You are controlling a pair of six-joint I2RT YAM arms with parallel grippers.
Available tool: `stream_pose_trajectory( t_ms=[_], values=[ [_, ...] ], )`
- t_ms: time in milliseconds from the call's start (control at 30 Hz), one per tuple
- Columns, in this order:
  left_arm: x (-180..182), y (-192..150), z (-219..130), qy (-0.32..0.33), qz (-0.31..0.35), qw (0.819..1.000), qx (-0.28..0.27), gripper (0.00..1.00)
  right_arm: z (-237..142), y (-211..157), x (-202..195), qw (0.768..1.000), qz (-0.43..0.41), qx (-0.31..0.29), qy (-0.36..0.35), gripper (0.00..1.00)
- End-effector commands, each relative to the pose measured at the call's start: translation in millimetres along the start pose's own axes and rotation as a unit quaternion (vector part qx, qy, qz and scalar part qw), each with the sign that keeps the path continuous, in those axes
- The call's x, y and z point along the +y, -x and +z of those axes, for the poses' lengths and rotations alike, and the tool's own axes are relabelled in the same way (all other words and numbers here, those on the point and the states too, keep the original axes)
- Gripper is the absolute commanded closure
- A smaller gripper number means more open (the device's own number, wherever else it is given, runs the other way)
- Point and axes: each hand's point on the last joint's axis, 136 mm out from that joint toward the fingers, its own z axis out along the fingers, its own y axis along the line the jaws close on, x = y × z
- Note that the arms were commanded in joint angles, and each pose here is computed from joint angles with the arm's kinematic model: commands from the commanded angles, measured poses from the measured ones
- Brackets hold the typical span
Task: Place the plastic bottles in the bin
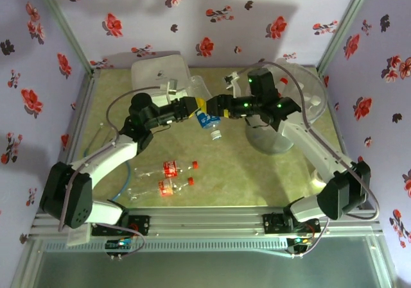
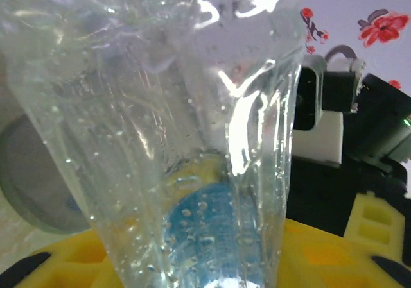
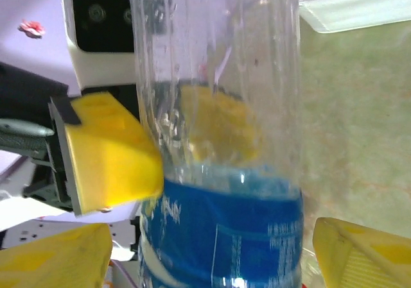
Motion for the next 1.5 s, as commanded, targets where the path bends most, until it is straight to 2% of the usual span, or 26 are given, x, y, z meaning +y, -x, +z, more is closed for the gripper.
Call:
stream_pose_trajectory(
  t_ms=[0,67,200,300,500,667,833,967,1100,1233,1367,1467],
  values=[
    [-20.9,-3.0,-4.9,-0.044,0.021,0.999,0.006,0.62,10.7,4.6,13.0,0.998,0.016,0.013,0.063,0.22],
    [-20.2,-3.6,-6.5,-0.043,0.021,0.999,0.005,0.60,15.4,4.7,14.7,0.996,0.029,0.021,0.085,0.28],
    [-14.8,2.0,-13.0,-0.033,0.019,0.999,-0.013,0.49,19.4,3.4,10.8,0.995,0.039,0.023,0.092,0.37],
    [-12.2,6.7,-15.4,-0.030,0.023,0.999,-0.022,0.47,18.3,2.7,10.8,0.994,0.040,0.020,0.095,0.42],
    [-9.6,11.4,-12.3,-0.035,0.016,0.999,-0.026,0.41,15.7,5.8,9.2,0.995,0.040,0.009,0.089,0.57],
    [-9.4,18.0,-27.2,-0.029,0.015,0.999,-0.043,0.26,4.1,22.3,6.7,0.997,0.033,-0.013,0.074,0.63],
    [9.1,34.0,-75.0,0.040,0.016,0.994,-0.100,0.02,-19.7,47.7,5.4,0.998,0.017,-0.041,0.042,0.66],
    [25.0,33.8,-104.1,0.134,0.027,0.984,-0.114,0.00,-52.8,72.2,12.2,0.997,-0.016,-0.075,0.002,0.69],
    [35.1,27.6,-109.6,0.171,0.025,0.980,-0.103,0.00,-90.3,95.5,17.4,0.991,-0.043,-0.120,-0.047,0.72],
    [48.2,24.3,-110.1,0.183,0.013,0.978,-0.101,0.01,-140.6,109.1,3.9,0.969,-0.060,-0.175,-0.161,0.75],
    [64.4,17.9,-112.6,0.219,-0.004,0.972,-0.084,0.01,-203.0,102.2,-25.6,0.919,-0.053,-0.226,-0.318,0.76],
    [74.6,15.2,-118.7,0.248,-0.004,0.965,-0.085,0.02,-241.4,89.2,-44.3,0.882,-0.032,-0.262,-0.391,0.79]
  ],
)
